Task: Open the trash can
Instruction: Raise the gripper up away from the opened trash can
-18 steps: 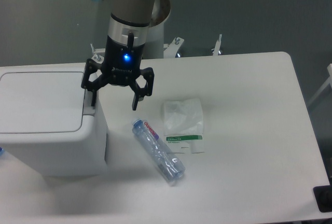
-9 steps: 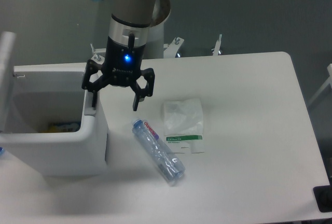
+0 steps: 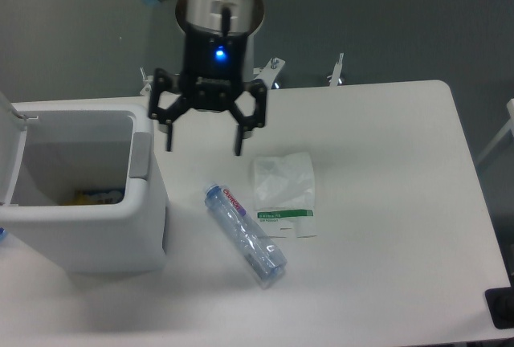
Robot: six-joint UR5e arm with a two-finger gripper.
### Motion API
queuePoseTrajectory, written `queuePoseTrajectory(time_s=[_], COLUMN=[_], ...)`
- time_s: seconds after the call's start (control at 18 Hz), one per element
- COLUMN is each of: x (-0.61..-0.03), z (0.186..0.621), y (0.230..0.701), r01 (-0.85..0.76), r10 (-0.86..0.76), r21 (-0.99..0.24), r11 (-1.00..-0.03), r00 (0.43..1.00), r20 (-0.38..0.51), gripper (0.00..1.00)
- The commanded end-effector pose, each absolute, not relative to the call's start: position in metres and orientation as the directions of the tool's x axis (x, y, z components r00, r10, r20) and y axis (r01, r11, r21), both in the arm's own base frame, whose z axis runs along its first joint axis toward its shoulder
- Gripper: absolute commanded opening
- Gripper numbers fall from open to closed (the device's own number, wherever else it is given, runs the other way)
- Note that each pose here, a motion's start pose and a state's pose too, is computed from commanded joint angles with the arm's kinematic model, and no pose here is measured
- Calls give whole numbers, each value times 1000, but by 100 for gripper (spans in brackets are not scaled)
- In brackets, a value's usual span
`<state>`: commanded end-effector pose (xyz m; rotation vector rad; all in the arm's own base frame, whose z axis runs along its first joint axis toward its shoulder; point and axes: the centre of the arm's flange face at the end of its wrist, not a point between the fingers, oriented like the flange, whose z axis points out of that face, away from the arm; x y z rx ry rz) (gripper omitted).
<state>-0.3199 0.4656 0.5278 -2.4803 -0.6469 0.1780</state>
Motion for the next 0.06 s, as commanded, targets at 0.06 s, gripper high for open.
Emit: queuePoseTrajectory(time_s=[0.06], x=[-324], z=[523], y=[462], r01=[380], r10=[476], r21=[-534], r11=[-755], r00=[878], r20=[-49], gripper=[100])
